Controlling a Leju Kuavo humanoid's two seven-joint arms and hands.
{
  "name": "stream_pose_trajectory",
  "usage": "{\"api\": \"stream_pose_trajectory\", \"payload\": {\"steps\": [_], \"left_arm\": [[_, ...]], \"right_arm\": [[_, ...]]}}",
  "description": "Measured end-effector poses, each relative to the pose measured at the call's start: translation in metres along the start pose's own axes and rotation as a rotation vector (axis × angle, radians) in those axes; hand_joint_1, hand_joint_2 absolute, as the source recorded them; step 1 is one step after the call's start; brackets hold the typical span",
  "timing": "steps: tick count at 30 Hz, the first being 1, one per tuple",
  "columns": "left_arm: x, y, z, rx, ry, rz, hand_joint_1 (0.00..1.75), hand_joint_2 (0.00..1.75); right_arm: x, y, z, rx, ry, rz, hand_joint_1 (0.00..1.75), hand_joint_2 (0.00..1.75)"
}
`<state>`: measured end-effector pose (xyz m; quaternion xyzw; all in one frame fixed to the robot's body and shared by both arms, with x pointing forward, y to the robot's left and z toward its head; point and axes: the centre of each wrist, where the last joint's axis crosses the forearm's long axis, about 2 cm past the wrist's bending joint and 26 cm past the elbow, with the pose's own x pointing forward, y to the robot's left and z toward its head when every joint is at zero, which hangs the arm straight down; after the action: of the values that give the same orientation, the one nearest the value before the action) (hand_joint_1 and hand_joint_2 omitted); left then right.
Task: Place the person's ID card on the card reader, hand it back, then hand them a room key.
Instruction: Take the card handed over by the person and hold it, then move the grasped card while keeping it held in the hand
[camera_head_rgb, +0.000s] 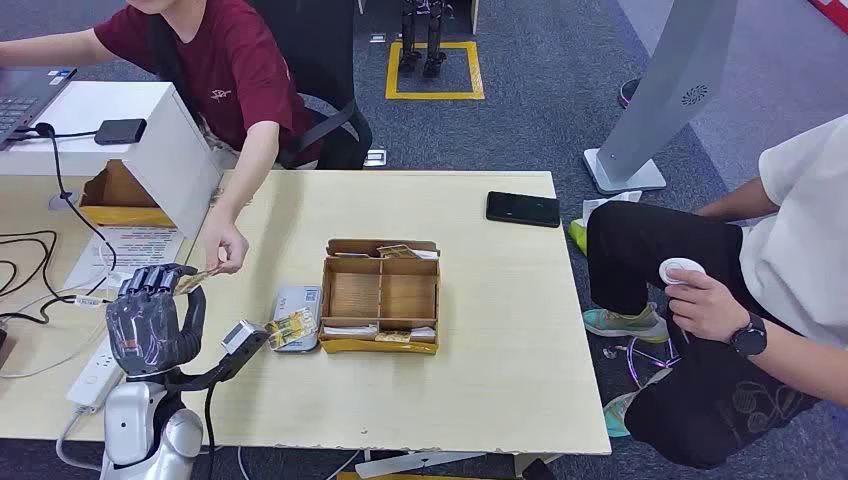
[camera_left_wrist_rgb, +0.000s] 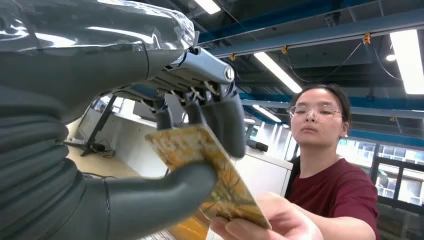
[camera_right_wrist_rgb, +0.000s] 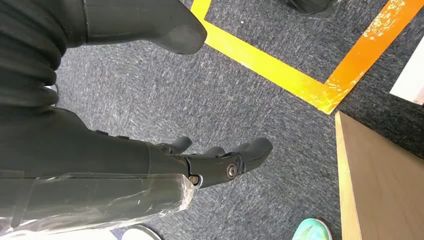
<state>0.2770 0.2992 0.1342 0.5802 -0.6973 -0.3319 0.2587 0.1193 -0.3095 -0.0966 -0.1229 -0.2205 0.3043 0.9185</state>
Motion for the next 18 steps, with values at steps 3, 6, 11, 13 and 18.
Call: {"api": "stream_pose_trajectory", "payload": {"steps": [3, 6, 11, 13, 18], "left_arm": [[0.000, 0.000, 0.000, 0.002, -0.001, 0.005, 1.75, 1.75], [0.000, -0.001, 0.000, 0.003, 0.001, 0.013, 1.75, 1.75], [0.000, -0.003, 0.001, 0.018, -0.002, 0.064, 1.75, 1.75], [0.001, -0.005, 0.002, 0.044, 0.020, 0.130, 1.75, 1.75], [0.005, -0.012, 0.005, 0.094, 0.217, 0.310, 1.75, 1.75]], "right_arm": [[0.000, 0.000, 0.000, 0.000, 0.000, 0.000, 0.00, 1.75], [0.000, 0.000, 0.000, 0.000, 0.000, 0.001, 0.00, 1.75], [0.000, 0.000, 0.000, -0.001, 0.000, 0.002, 0.00, 1.75], [0.000, 0.000, 0.000, -0.002, -0.001, 0.002, 0.00, 1.75], [0.000, 0.001, 0.000, -0.007, -0.004, -0.001, 0.00, 1.75]]}}
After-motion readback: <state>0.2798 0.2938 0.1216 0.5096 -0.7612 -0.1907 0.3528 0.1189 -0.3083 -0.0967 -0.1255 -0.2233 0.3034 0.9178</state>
